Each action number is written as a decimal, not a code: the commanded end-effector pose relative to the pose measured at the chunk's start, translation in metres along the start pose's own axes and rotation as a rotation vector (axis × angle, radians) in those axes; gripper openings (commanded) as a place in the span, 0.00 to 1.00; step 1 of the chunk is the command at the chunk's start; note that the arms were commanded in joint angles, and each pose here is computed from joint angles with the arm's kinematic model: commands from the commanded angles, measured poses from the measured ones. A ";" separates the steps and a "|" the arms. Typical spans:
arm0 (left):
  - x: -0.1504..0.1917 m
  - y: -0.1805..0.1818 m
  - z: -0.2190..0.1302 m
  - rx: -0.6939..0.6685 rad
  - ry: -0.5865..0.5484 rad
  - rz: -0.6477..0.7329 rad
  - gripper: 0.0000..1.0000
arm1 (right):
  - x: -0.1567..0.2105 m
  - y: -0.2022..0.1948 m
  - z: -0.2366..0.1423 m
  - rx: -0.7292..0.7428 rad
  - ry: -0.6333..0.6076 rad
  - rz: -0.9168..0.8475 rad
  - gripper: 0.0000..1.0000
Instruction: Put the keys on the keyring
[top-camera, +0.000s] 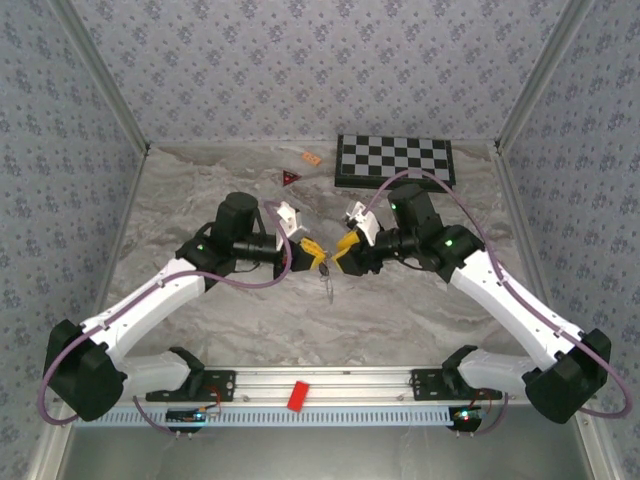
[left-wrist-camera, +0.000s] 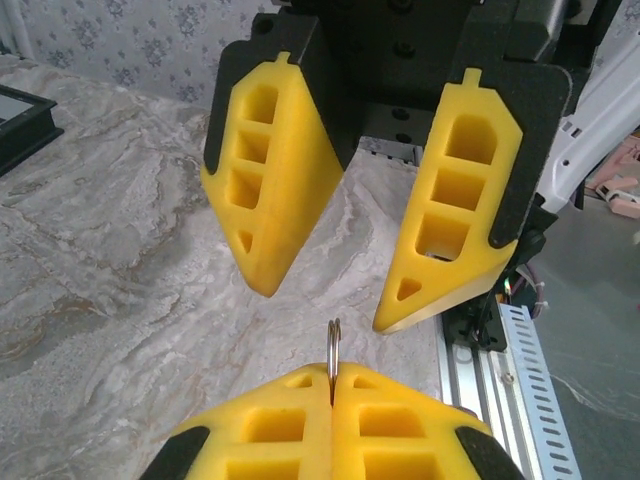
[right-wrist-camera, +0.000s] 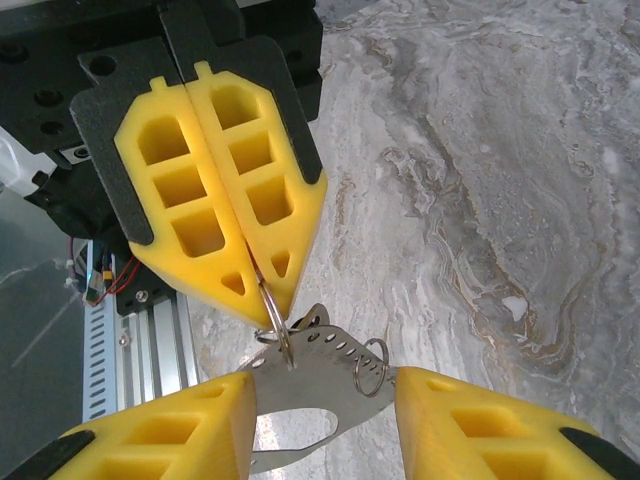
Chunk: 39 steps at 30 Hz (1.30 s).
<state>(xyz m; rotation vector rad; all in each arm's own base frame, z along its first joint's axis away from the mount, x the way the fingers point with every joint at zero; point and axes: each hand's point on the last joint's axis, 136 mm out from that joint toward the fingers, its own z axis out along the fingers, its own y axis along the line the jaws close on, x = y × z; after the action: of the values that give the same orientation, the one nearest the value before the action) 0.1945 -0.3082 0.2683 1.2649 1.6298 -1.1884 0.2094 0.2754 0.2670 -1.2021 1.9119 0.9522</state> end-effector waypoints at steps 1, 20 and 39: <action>-0.015 -0.009 -0.002 0.052 -0.018 0.052 0.00 | -0.008 0.008 0.000 -0.030 -0.002 -0.054 0.40; -0.017 -0.009 -0.001 0.058 -0.028 0.051 0.00 | -0.015 0.029 0.003 -0.157 -0.063 -0.113 0.26; -0.021 -0.009 -0.003 0.039 -0.053 0.061 0.00 | -0.006 0.029 0.012 -0.185 -0.034 -0.088 0.21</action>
<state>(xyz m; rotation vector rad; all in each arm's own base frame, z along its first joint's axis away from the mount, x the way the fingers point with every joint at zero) 0.1909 -0.3096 0.2683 1.2894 1.6207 -1.2151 0.1954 0.2934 0.2784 -1.3232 1.7531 1.0638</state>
